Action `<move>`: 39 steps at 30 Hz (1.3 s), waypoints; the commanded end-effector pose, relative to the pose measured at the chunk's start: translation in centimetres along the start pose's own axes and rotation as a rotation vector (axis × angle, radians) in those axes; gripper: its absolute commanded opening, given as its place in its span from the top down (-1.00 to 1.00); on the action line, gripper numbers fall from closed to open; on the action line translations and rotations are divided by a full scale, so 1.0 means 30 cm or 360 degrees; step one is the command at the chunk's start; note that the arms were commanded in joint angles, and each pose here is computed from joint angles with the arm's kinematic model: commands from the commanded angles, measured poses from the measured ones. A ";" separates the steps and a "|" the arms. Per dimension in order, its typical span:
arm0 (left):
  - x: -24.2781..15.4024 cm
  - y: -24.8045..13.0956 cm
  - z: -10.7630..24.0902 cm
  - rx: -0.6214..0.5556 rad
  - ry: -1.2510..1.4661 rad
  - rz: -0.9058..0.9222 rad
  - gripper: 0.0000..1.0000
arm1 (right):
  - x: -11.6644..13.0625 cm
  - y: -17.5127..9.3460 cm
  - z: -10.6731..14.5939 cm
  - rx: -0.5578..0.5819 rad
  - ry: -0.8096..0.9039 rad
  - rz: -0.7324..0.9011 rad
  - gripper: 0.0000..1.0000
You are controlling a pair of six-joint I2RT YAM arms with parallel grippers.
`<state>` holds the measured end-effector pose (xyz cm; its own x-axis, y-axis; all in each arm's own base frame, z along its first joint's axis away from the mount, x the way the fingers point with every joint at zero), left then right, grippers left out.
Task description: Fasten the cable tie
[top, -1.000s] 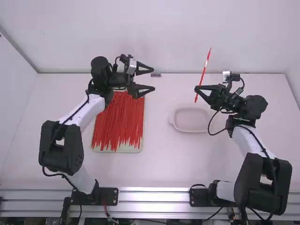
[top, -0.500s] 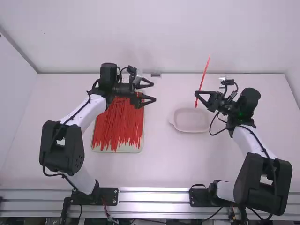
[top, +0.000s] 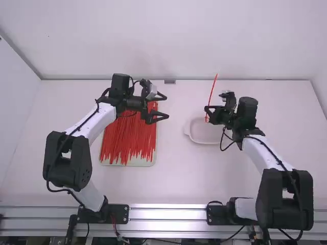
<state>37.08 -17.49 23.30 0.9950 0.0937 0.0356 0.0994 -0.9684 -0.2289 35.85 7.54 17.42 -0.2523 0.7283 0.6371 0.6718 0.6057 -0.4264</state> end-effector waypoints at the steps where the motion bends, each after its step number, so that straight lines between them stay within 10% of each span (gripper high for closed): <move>1: -0.001 0.001 -0.024 -0.0019 0.0075 0.0013 -0.98 | -0.028 0.007 -0.027 -0.0088 -0.0067 0.0241 1.00; 26: -0.012 0.007 -0.017 -0.0009 0.0034 0.0033 -0.98 | -0.276 0.154 0.169 0.0181 0.0047 0.0694 1.00; 39: -0.011 0.008 -0.013 0.0004 0.0030 0.0025 -0.98 | -0.287 0.149 0.145 0.0121 0.0101 0.0690 0.52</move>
<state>36.85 -17.45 23.02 0.9957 0.0911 0.0185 0.0929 -0.9670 -0.2374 37.44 4.97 6.77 0.0983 0.9036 0.4170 0.6415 0.2628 -0.7207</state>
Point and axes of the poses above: each hand's point on the last joint's axis, 136 mm out from that joint toward the fingers, its own y axis out along the fingers, its own x axis along the line the jaws close on, z = x × y, the point moved 5 cm from there along -y, back along the fingers, and after that the axes turned 9 degrees about y, right-handed, at the moved point
